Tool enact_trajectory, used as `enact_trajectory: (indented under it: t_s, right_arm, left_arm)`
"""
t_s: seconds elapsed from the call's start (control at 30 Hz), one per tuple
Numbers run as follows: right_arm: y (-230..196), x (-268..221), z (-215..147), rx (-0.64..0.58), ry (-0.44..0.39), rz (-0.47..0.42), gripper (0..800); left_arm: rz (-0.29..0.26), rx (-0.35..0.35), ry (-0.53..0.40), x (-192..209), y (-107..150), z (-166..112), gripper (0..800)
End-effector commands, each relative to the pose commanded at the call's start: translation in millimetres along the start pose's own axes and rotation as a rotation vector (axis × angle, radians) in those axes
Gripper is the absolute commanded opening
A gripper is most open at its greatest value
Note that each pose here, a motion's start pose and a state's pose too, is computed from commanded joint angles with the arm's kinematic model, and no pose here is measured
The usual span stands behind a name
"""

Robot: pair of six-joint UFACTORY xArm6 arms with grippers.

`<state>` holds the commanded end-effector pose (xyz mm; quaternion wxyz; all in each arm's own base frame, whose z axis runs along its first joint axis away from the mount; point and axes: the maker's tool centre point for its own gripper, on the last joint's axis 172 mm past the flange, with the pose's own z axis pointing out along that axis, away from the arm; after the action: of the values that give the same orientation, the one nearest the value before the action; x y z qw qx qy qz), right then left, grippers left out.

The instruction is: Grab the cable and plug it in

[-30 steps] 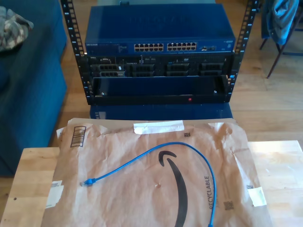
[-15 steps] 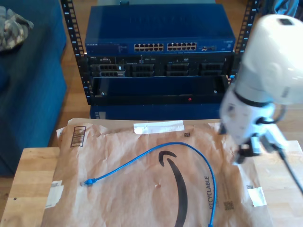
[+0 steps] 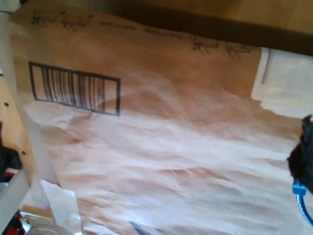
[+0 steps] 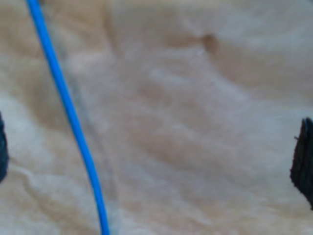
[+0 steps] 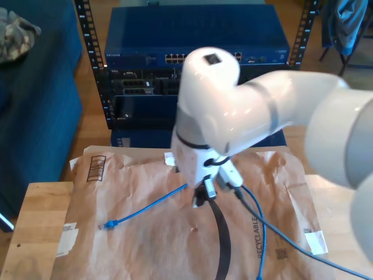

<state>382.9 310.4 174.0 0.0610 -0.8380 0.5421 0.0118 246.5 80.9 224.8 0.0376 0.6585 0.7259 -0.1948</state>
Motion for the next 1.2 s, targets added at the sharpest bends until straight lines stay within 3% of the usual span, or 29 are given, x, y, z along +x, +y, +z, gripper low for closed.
enact_trajectory:
  t_s: [0.17,0.37,0.77,1.07,1.2]
  right_arm:
    - [-0.5,-39.8,30.6,-0.03,0.002,-0.048,791]
    - [-3.6,-45.9,45.9,-0.02,0.0,-0.052,788]
    - [-14.7,-46.9,90.7,-0.011,0.002,-0.047,762]
    - [-23.0,-46.6,97.2,0.01,-0.001,-0.044,593]
    - [-21.1,-45.4,105.4,-0.001,0.003,-0.042,575]
  left_arm:
    - [0.002,0.06,0.014,-21.7,7.9,16.6,800]
    - [0.002,0.045,0.052,-38.4,25.0,22.8,800]
    - [0.002,0.064,0.051,-40.2,23.4,29.2,800]
    - [0.001,0.067,0.05,-39.9,22.6,29.8,800]
    - [0.001,0.067,0.05,-39.9,22.6,29.8,800]
